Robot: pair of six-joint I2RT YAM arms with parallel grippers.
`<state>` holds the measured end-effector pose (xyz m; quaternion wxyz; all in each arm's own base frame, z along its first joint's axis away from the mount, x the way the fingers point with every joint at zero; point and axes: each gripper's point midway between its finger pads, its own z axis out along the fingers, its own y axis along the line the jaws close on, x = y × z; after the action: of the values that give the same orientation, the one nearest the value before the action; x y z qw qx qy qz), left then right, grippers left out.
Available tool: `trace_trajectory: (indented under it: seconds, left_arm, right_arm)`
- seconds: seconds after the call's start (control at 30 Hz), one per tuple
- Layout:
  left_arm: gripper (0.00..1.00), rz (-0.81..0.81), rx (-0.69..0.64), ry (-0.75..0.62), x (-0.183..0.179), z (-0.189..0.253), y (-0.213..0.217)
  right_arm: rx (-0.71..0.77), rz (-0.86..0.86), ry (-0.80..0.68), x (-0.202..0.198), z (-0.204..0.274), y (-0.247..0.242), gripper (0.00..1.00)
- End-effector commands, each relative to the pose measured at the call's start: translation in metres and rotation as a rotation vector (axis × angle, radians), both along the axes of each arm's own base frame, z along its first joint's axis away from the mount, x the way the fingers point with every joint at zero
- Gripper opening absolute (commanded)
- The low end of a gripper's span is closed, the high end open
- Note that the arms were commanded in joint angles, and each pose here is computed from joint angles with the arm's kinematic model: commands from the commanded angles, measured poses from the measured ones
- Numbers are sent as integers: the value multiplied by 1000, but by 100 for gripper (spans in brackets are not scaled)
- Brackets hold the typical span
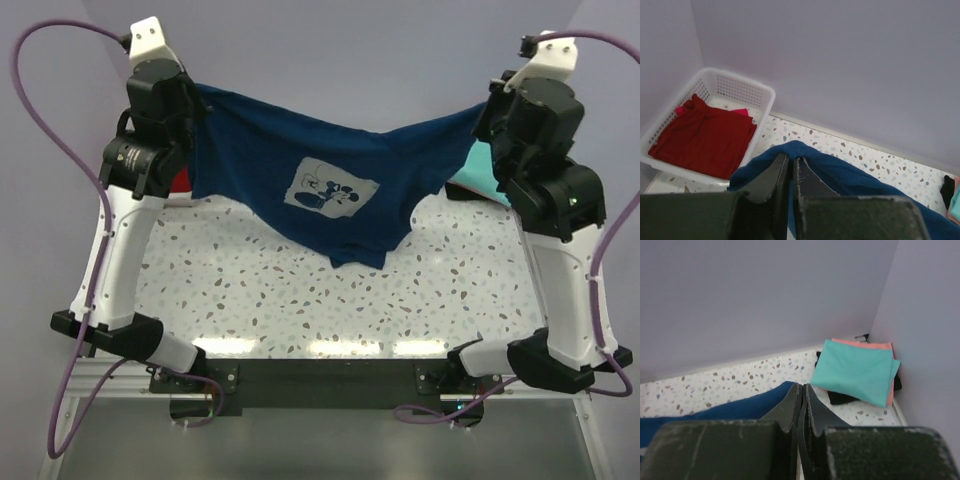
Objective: Fold and stack the t-shirts
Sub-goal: Flatten the tshirt out
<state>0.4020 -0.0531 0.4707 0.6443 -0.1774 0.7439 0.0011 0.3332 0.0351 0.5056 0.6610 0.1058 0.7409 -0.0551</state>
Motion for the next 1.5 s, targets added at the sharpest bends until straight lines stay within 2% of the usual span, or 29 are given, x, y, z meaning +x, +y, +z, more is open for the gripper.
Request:
trace_trajectory:
  seconds: [0.0, 0.2, 0.33, 0.43, 0.63, 0.93, 1.03, 1.23, 1.47]
  left_arm:
    - [0, -45, -6, -152, -27, 56, 7]
    - [0, -106, -7, -102, -44, 38, 2]
    - [0, -116, -7, -34, -52, 11, 2]
    - [0, -122, -6, -37, -56, 10, 2]
    - [0, -90, -24, -110, -41, 32, 2]
    - [0, -1, -17, -182, 14, 49, 0]
    - [0, -15, -18, -210, 27, 59, -6]
    - [0, -30, -16, -254, 28, 77, -9]
    - [0, -28, -27, -300, -5, 94, 3]
  right_arm:
    - [12, -3, -214, -30, 71, -17, 0]
    - [44, 64, -400, -71, 126, -23, 0]
    - [58, 115, -475, -81, 147, -18, 0]
    - [64, 139, -521, -80, 160, -13, 0]
    - [20, 136, -539, -49, 170, -1, 0]
    - [-73, 57, -476, 17, 153, 11, 0]
    - [-89, 48, -480, 24, 156, 11, 0]
    - [-88, 56, -538, 4, 175, 6, 0]
    - [-86, 87, -579, -39, 186, -6, 0]
